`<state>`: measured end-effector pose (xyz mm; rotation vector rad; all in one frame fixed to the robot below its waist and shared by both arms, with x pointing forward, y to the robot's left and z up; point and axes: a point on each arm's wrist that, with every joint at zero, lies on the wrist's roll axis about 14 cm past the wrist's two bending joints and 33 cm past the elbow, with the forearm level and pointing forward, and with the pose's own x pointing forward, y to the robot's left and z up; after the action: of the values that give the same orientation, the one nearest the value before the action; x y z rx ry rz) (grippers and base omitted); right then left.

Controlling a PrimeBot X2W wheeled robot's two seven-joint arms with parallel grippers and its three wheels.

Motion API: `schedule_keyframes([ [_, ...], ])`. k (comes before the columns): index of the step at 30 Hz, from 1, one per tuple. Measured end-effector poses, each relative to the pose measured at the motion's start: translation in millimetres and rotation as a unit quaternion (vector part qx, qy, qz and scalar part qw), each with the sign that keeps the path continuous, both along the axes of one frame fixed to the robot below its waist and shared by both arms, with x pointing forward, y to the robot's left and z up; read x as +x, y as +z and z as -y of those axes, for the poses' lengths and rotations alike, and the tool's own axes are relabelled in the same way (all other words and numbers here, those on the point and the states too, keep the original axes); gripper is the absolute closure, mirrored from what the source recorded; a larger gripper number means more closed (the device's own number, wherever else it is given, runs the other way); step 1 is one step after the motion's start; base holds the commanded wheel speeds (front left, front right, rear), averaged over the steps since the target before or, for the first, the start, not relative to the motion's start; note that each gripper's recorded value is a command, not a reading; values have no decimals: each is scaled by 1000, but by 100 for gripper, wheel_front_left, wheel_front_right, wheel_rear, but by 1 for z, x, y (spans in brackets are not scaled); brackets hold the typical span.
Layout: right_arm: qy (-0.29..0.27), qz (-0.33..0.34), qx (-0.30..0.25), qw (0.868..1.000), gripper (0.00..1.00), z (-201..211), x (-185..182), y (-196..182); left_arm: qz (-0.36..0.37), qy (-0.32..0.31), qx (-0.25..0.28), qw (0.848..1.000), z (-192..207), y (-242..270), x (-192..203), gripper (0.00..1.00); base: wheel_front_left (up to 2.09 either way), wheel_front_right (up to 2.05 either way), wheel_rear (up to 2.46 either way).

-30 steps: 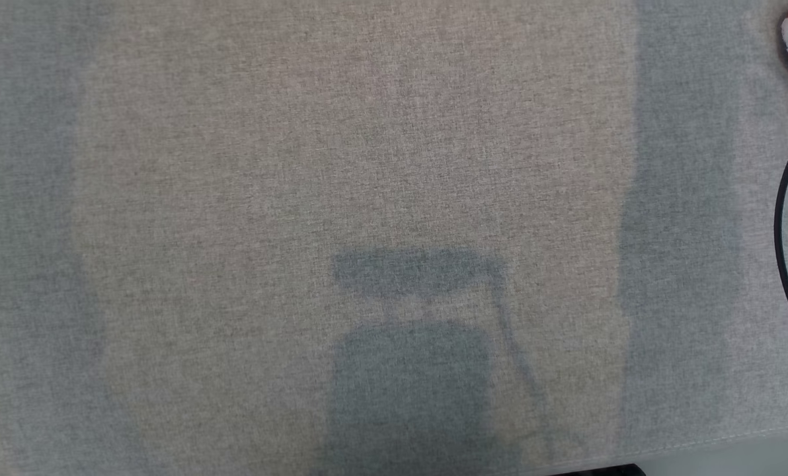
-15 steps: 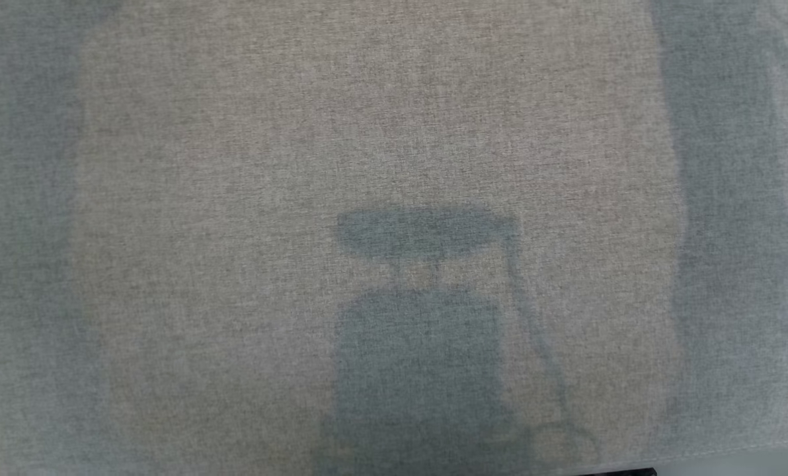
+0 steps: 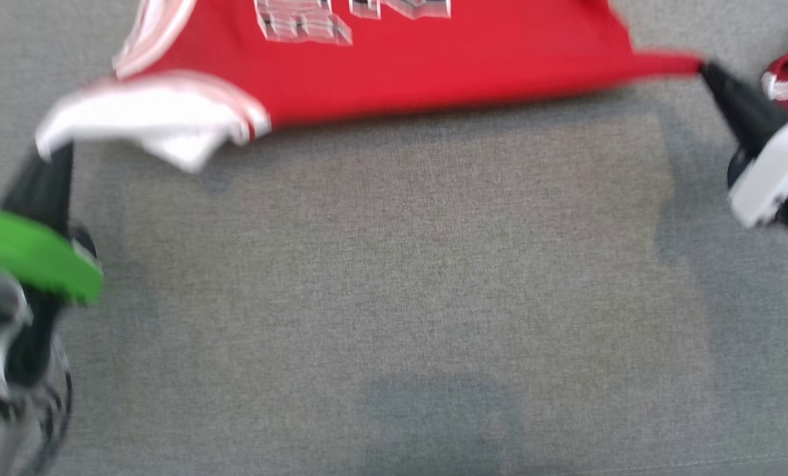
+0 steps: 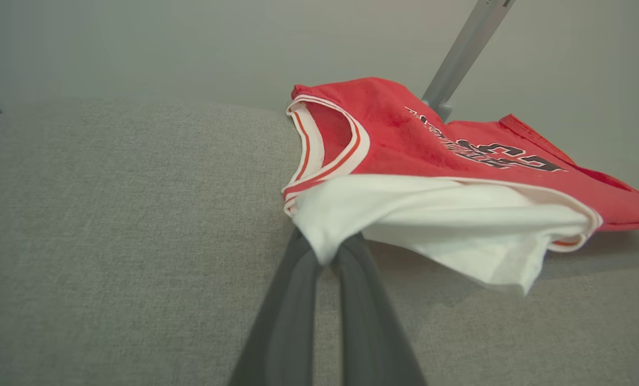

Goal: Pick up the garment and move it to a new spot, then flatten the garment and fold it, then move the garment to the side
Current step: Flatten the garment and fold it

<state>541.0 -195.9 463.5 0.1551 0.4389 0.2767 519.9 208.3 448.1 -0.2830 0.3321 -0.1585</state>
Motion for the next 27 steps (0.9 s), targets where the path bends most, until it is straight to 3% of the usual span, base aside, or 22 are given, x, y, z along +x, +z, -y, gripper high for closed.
schedule_keyframes([
  [5, -14, -52, 1, 999, 100, -1, -55, -17, -70, 22, -3, 997, -4, -23, -73, 100, 0, 0, 0],
  [10, -27, -85, -6, 996, 100, -1, -94, -25, -93, 32, -9, 995, 3, -28, -113, 100, 0, 0, 0],
  [17, -40, -82, -17, 996, 100, -5, -120, -25, -144, 52, 19, 988, -2, -49, -165, 100, 0, 0, 0],
  [27, -44, -105, -33, 993, 100, -2, -142, -41, -217, 5, 89, 972, -7, -66, -206, 100, 0, 0, 0],
])
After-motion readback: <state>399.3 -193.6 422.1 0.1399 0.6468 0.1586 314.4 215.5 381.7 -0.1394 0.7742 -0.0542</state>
